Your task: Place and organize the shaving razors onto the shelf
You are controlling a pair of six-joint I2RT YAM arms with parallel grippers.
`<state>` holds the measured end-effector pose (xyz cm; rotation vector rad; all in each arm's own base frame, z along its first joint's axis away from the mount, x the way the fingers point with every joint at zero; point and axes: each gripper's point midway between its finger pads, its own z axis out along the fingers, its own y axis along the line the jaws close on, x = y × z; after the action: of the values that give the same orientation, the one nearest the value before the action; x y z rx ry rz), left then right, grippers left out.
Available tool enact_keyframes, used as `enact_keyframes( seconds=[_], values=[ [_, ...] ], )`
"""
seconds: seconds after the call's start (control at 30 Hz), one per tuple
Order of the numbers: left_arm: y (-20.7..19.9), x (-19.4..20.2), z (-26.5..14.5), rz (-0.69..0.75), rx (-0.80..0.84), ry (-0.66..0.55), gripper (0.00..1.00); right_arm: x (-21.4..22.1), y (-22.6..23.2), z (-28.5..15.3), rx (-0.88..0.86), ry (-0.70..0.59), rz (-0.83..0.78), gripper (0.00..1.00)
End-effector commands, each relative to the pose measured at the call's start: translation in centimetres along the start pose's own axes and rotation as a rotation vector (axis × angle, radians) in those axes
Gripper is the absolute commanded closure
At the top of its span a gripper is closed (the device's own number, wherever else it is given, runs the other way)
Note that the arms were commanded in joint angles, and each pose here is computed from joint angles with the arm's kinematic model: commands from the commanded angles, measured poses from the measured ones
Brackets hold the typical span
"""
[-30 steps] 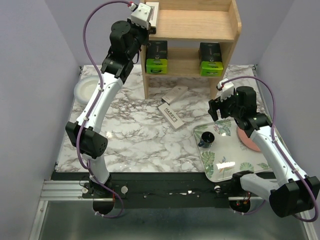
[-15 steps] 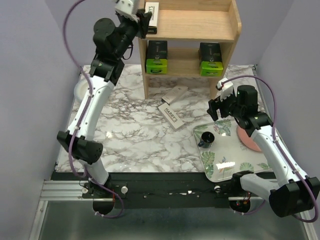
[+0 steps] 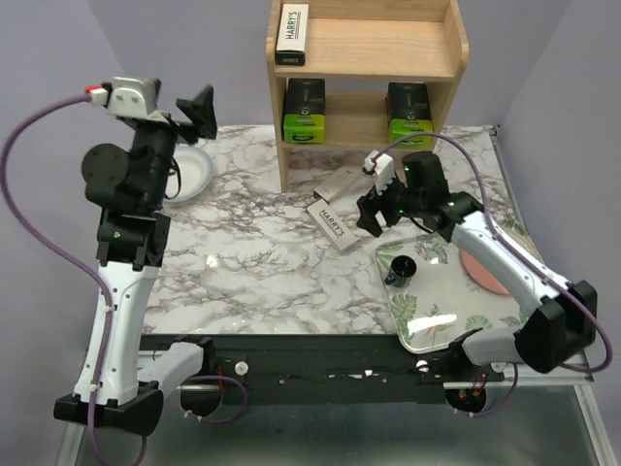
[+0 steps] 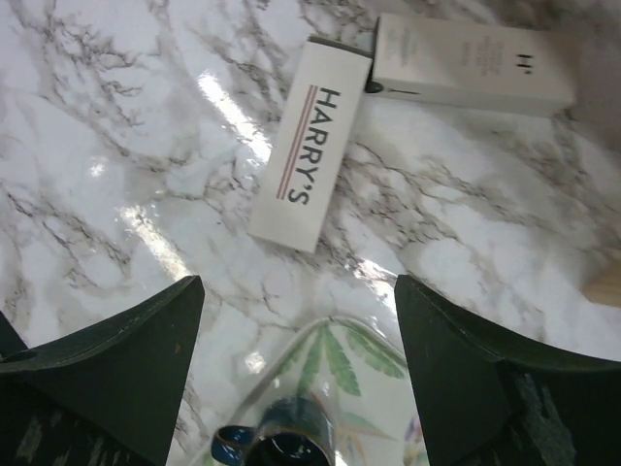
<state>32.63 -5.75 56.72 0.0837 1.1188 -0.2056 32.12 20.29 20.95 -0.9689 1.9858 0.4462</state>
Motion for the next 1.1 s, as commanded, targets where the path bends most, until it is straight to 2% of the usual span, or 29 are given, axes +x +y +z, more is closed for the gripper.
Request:
enact_keyframes(
  seconds=[0.0,0.1,0.2,0.37,0.67,0.77,0.9,1.0,1.07],
  values=[
    [-1.4,11.8,-5.1,-0.141,0.071,0.324,0.01,2.3,-0.5,4.8,0.083,0.178,0.185,0.11],
    [-2.2,15.0,-8.3,-0.136,0.133,0.420,0.01,4.0,-1.5,7.8,0.134,0.270,0.252,0.10],
    [-1.9,16.3,-10.6,-0.097,0.137,0.464,0.01,4.9,-1.1,9.8,0.130,0.325,0.256,0.09],
    [-0.5,16.5,-12.1,-0.044,0.097,0.471,0.01,6.4,1.0,13.3,0.074,0.399,0.219,0.09],
    [1.7,15.3,-12.2,-0.078,0.006,0.429,0.01,10.0,3.1,15.2,0.010,0.517,0.229,0.09],
    [2.0,14.9,-12.2,-0.086,-0.009,0.418,0.01,10.9,3.6,15.0,-0.025,0.542,0.204,0.17],
    [2.2,14.8,-12.2,-0.089,-0.016,0.412,0.01,10.8,5.0,14.3,-0.130,0.535,0.155,0.40],
    [2.1,14.7,-12.2,-0.091,-0.009,0.405,0.01,10.0,6.6,13.4,-0.225,0.504,0.020,0.50],
    [1.9,14.6,-12.2,-0.096,-0.001,0.397,0.01,10.0,8.8,12.4,-0.340,0.518,-0.173,0.53]
  ],
)
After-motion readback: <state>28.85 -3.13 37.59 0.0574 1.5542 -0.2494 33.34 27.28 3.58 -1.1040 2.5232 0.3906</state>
